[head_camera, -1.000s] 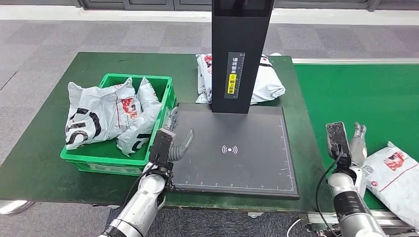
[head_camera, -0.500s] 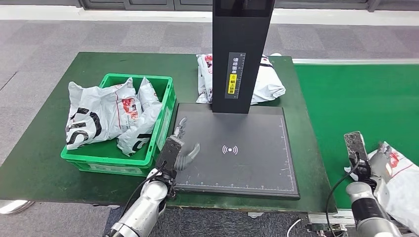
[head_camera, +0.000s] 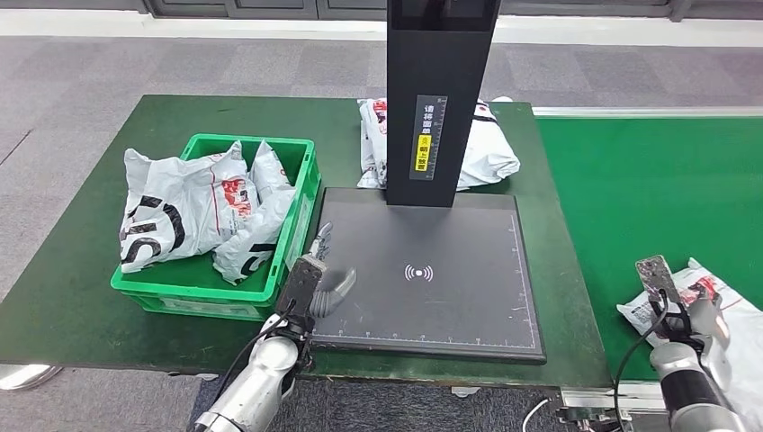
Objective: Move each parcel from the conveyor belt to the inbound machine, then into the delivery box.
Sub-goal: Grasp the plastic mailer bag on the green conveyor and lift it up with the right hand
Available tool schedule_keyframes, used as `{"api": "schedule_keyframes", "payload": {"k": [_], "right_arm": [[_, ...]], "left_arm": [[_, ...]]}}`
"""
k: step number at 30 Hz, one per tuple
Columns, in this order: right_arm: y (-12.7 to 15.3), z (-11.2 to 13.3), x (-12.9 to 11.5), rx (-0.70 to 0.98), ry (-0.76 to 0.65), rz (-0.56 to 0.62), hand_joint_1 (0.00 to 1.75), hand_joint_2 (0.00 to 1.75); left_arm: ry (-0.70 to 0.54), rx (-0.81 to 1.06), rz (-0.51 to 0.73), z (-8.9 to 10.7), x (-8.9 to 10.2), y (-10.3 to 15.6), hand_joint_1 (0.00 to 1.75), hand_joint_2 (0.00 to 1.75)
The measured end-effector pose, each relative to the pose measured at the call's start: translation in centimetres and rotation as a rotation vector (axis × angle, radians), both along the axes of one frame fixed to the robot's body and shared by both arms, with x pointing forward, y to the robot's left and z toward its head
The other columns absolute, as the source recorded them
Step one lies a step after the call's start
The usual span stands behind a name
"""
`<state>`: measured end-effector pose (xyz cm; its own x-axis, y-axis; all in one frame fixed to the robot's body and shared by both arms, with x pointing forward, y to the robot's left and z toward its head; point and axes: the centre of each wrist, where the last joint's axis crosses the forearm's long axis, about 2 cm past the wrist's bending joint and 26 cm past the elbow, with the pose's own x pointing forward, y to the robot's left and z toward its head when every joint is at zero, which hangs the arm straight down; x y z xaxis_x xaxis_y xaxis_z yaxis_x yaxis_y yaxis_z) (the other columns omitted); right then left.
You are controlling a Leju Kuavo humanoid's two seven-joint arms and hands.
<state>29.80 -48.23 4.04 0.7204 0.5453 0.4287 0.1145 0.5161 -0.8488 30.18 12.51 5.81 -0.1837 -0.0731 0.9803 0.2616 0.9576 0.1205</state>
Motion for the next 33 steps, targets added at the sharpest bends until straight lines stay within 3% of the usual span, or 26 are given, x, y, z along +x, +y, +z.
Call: {"api": "schedule_keyframes", "payload": {"k": [7,11,15,23,27,33], "right_arm": [[-1.2,-0.1,-0.5,0.021,0.178,0.054,0.0,1.75],[-1.1,-1.0,-1.4,0.091,0.292,0.174,1.75,1.75],[-1.0,-1.4,-1.9,0.132,0.325,0.254,1.75,1.75],[-1.0,-1.0,-1.3,0.127,0.302,0.282,1.75,1.75],[0.0,-0.9,-0.8,0.046,0.169,0.258,1.75,1.75],[3.2,1.0,0.8,-0.031,-0.154,0.262,1.75,1.75]], "left_arm": [[0.003,0.007,-0.003,-0.3,-0.3,0.2,0.0,1.75],[0.004,0.011,-0.023,-0.3,-0.3,0.2,0.0,1.75],[0.007,0.015,-0.034,-0.3,-0.3,0.3,0.0,1.75],[0.017,0.016,-0.025,-0.6,-0.5,0.7,0.0,1.75],[0.022,0.014,-0.003,-0.6,-0.8,1.1,0.0,1.75],[0.01,0.016,0.041,-0.5,-1.3,1.5,0.0,1.75]]}}
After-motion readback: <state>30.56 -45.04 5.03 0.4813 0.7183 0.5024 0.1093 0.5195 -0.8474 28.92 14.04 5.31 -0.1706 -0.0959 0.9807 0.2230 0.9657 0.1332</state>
